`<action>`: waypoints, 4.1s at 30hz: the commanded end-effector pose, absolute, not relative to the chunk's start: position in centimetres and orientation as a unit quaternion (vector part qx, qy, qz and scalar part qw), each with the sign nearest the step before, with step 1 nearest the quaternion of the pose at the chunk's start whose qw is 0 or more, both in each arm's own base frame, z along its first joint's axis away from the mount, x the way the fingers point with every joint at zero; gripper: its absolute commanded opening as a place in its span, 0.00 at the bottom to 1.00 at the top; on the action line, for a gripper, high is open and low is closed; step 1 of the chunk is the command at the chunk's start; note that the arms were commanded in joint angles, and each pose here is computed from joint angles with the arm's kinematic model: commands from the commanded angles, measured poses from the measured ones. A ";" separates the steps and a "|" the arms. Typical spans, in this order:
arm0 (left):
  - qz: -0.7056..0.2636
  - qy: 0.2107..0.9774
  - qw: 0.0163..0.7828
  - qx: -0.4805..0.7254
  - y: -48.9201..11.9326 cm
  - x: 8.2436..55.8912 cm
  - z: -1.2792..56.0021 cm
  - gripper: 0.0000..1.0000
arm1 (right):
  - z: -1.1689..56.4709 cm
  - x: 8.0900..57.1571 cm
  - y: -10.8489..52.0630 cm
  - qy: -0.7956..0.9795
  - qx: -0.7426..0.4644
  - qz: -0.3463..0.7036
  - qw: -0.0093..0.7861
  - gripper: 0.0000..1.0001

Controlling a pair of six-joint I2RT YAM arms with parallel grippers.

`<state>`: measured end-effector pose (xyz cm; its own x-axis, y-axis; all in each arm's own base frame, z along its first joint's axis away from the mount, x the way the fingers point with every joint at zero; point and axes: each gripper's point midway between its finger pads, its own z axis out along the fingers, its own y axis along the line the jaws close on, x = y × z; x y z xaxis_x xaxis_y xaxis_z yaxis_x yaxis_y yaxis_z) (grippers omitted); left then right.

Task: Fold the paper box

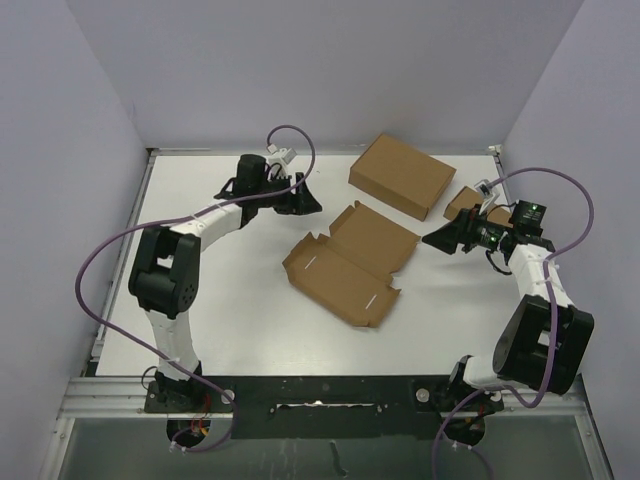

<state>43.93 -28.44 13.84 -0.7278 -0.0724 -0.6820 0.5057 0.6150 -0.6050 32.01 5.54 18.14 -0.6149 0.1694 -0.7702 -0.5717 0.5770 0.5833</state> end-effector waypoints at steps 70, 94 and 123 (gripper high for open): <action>-0.416 0.850 0.201 0.253 -37.5 46.2 4.5 0.45 | 19.2 32.8 5.6 0.786 -0.154 0.405 0.442 0.98; -0.427 0.808 0.310 0.263 -37.5 45.8 10.8 0.05 | 19.2 32.8 5.7 0.785 -0.156 0.404 0.443 0.98; -0.456 0.636 0.539 0.314 -34.4 39.8 20.0 0.00 | 17.3 33.1 6.7 0.794 -0.158 0.414 0.417 0.98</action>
